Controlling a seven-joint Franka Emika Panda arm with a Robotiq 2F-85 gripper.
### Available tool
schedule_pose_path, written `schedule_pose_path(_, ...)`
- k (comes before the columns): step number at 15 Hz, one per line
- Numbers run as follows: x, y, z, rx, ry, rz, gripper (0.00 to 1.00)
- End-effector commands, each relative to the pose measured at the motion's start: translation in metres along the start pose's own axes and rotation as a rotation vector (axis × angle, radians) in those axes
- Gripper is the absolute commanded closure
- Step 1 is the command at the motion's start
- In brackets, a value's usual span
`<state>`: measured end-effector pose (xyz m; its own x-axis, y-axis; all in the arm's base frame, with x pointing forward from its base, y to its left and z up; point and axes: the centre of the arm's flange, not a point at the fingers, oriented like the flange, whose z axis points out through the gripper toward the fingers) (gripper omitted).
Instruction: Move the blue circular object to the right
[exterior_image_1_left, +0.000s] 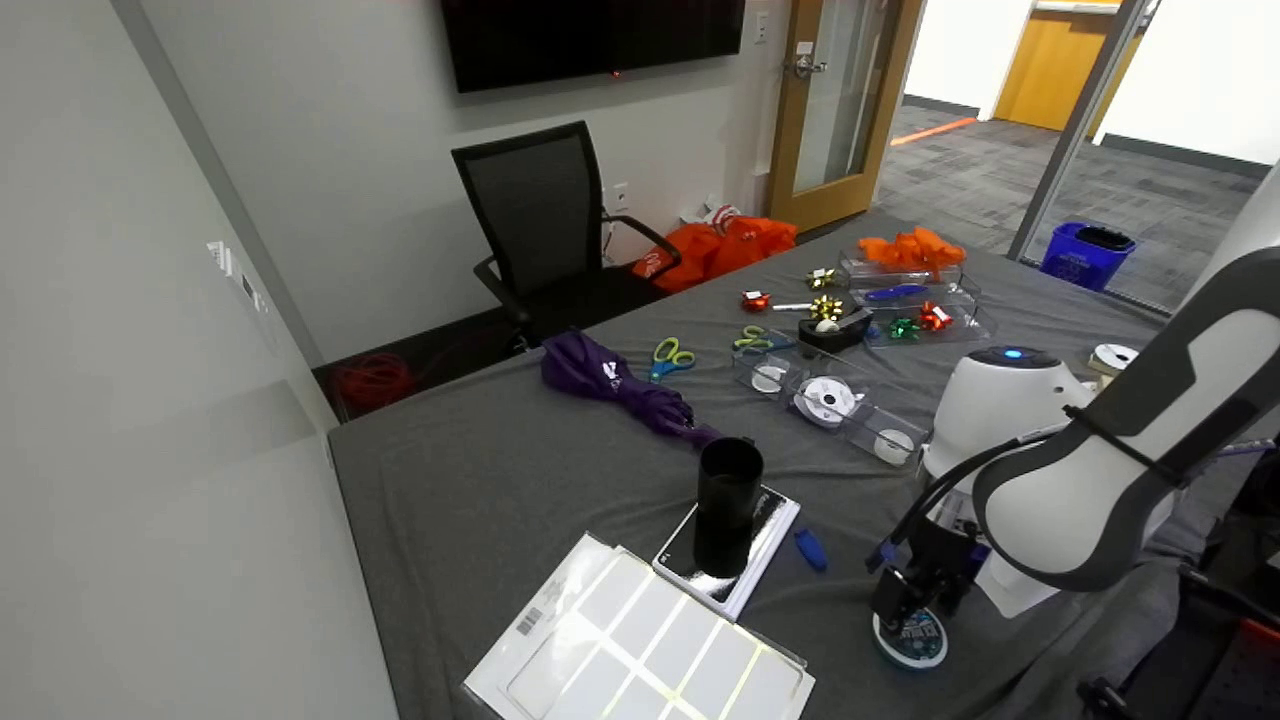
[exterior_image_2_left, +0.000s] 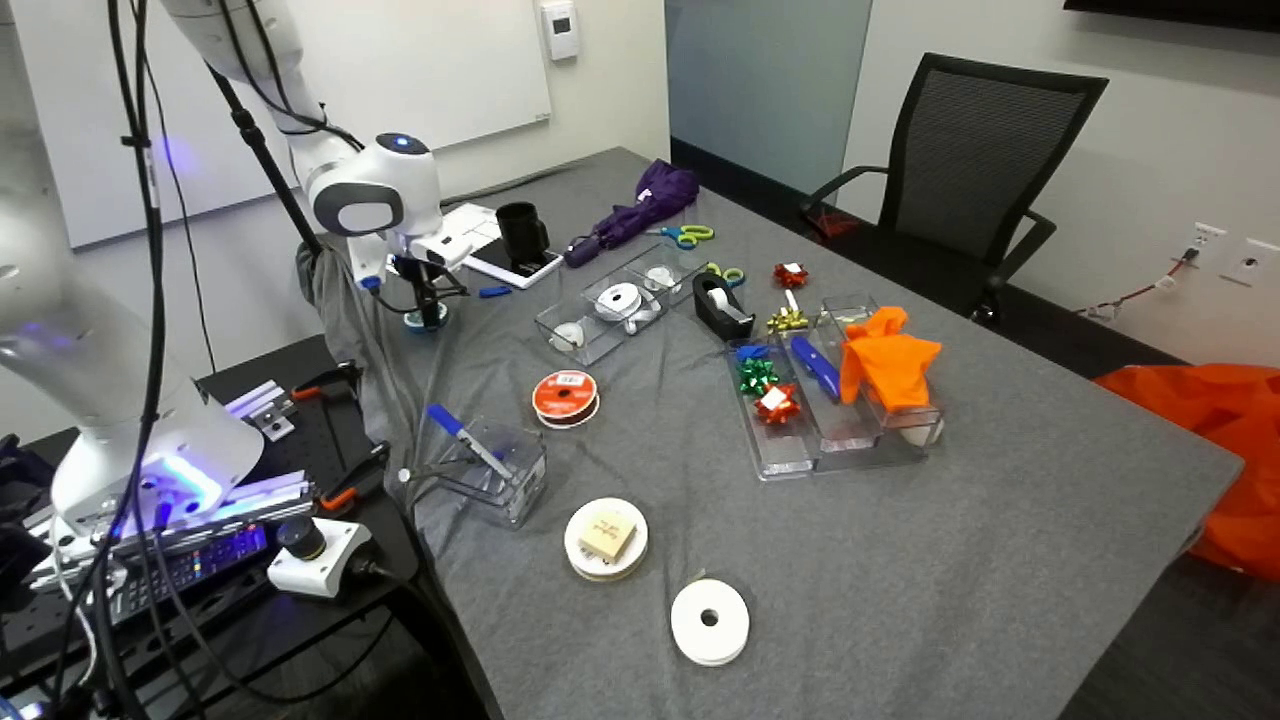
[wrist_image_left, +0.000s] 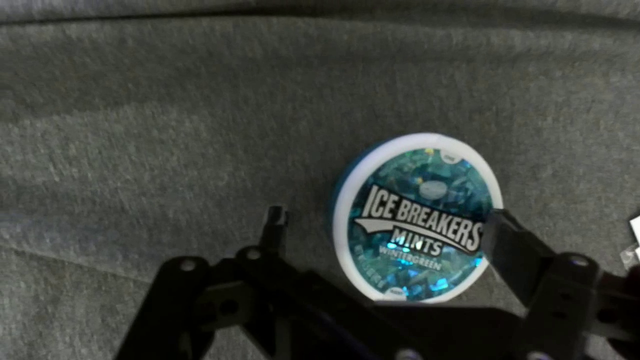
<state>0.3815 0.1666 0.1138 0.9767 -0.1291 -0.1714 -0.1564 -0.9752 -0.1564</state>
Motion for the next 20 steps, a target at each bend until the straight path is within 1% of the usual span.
schedule_pose_path(1,0.003,0.0,0.008,-0.02,0.0,0.013,0.0)
schedule_pose_path(15,-0.002,-0.017,0.009,-0.017,0.016,-0.01,0.0)
schedule_pose_path(20,0.002,-0.019,0.008,-0.013,0.026,-0.003,0.0)
